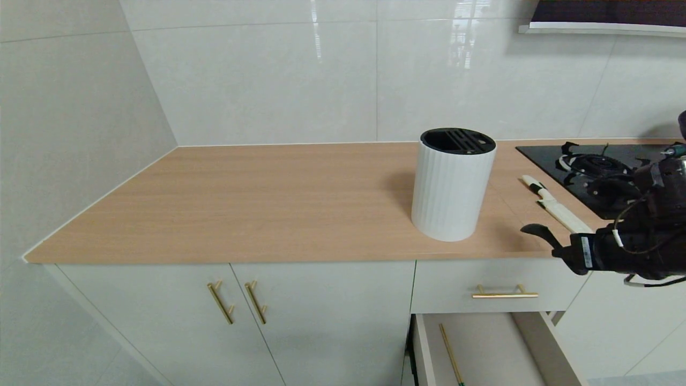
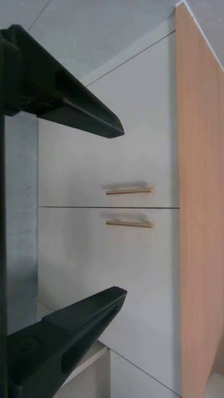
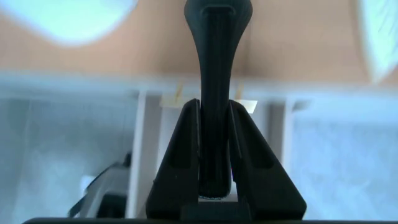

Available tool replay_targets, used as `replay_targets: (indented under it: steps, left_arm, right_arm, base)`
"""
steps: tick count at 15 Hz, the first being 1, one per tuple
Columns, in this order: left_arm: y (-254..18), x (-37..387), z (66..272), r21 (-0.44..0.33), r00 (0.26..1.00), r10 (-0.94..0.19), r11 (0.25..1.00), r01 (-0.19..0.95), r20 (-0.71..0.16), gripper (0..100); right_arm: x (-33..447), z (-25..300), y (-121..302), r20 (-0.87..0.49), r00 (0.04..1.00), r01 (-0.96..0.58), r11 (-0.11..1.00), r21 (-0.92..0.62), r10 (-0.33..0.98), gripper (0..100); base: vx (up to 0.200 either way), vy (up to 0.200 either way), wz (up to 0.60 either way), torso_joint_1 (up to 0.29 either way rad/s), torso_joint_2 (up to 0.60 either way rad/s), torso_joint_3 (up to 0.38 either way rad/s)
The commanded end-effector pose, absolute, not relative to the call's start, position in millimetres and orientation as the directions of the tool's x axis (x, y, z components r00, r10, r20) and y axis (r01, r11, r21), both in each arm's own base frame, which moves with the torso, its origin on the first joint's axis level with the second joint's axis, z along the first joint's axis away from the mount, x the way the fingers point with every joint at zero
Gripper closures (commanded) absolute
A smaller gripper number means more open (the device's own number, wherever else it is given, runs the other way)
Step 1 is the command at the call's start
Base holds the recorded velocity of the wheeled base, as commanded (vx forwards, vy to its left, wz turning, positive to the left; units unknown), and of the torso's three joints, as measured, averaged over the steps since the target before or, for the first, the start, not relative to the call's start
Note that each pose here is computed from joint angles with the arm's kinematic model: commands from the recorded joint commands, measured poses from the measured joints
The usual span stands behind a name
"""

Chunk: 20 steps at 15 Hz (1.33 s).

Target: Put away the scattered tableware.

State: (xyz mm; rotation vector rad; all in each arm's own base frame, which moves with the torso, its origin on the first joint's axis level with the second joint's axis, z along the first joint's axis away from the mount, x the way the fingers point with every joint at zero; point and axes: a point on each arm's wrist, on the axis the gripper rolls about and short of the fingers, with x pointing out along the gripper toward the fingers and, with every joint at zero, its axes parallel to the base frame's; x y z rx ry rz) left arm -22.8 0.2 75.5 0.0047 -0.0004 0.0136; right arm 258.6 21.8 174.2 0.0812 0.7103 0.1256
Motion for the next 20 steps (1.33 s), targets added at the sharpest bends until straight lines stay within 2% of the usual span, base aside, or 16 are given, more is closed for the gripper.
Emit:
replay_targets:
  steps: [1,5,11,20]
  left_arm:
    - [0.2,-22.8,75.5,0.005,1.000,0.014,1.000,-0.014,0.000,0]
    - [0.2,-22.8,75.5,0.005,1.000,0.014,1.000,-0.014,0.000,0]
    - [0.2,-22.8,75.5,0.005,1.000,0.014,1.000,-0.014,0.000,0]
    - [0.2,-22.8,75.5,0.005,1.000,0.014,1.000,-0.014,0.000,0]
  right_arm:
    - [209.1,175.3,28.4,-0.629,0.758,-0.123,0.985,0.120,0.171,100]
    - [183.2,145.8,28.5,-0.706,0.687,-0.133,0.985,0.110,0.172,100]
    - [190.9,126.2,39.8,-0.745,0.637,-0.182,0.978,0.102,0.197,100]
    - [202.0,101.7,42.4,-0.784,0.592,-0.178,0.979,0.101,0.188,100]
  base:
    - [0.000,0.000,0.00,0.000,0.00,0.000]
    - [0.000,0.000,0.00,-0.056,0.11,0.071]
    - [0.000,0.000,0.00,-0.211,0.47,0.263]
    - [0.000,0.000,0.00,-0.196,0.49,0.277]
